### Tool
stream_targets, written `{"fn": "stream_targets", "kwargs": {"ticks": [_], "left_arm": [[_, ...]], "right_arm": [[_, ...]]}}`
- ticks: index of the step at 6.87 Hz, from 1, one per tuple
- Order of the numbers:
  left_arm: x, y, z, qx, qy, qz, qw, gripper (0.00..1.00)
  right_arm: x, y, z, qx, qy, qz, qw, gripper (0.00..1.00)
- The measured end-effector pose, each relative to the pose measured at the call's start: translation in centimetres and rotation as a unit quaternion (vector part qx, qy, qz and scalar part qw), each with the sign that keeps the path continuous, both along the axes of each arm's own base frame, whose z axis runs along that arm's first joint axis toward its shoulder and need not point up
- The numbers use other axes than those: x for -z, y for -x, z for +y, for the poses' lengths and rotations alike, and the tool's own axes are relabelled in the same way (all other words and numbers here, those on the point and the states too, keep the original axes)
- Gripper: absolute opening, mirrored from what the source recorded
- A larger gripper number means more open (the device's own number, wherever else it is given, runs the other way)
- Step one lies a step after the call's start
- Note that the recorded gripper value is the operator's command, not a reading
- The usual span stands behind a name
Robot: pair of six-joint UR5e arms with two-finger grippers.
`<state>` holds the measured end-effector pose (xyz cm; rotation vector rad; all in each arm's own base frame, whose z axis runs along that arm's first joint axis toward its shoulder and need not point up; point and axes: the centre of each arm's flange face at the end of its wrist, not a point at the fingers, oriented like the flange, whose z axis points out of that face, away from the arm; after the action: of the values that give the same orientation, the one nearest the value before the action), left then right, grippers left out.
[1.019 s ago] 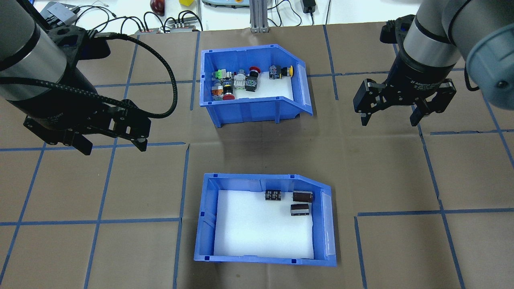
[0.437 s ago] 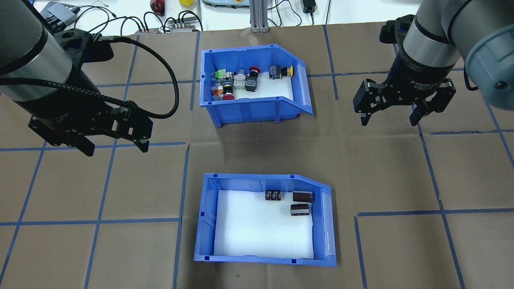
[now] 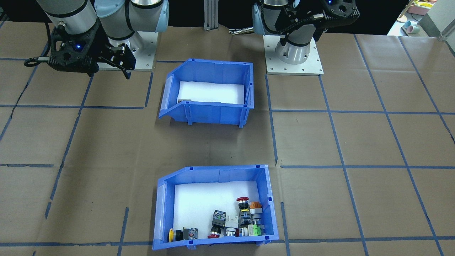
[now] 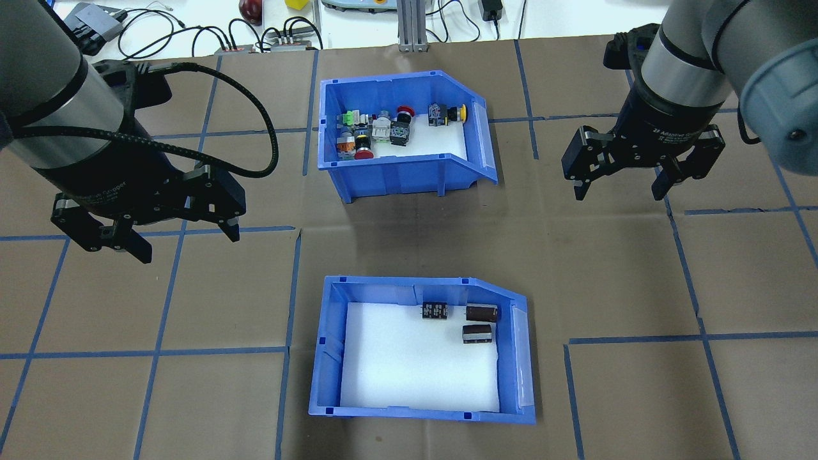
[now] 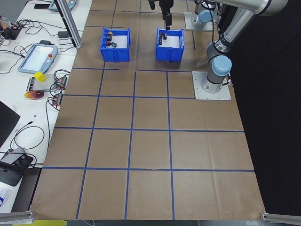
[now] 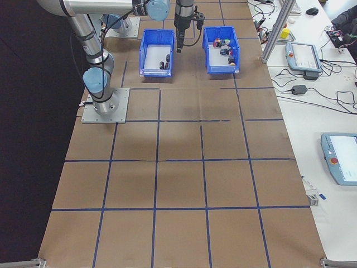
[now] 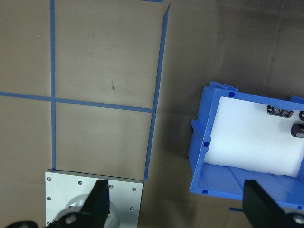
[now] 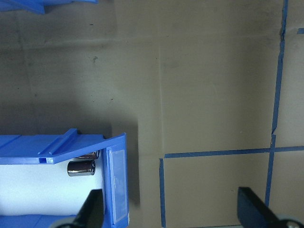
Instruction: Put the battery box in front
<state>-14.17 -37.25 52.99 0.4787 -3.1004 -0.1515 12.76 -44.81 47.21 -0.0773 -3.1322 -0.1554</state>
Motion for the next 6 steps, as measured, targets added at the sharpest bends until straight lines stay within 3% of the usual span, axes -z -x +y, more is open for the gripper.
{"fn": "stream_targets", "kwargs": {"ticks": [2, 4, 6], "left_arm": [[0.4, 0.0, 1.0, -0.127, -0.003, -0.012, 0.992, 0.99], [0.2, 0.1, 1.8, -0.223, -0.001, -0.019, 0.975, 0.99], [0.5, 0.4, 2.8, -0.322, -0.009, -0.024, 0.947, 0.99]], "right_arm": [[0.1, 0.0, -0.1, -0.003, -0.001, 0.000, 1.000, 1.00], [1.0, 0.0, -1.5, -0.033, -0.002, -0.004, 0.999, 1.00], [1.3, -0.1, -3.4, -0.112, 0.007, -0.011, 0.994, 1.00]]}}
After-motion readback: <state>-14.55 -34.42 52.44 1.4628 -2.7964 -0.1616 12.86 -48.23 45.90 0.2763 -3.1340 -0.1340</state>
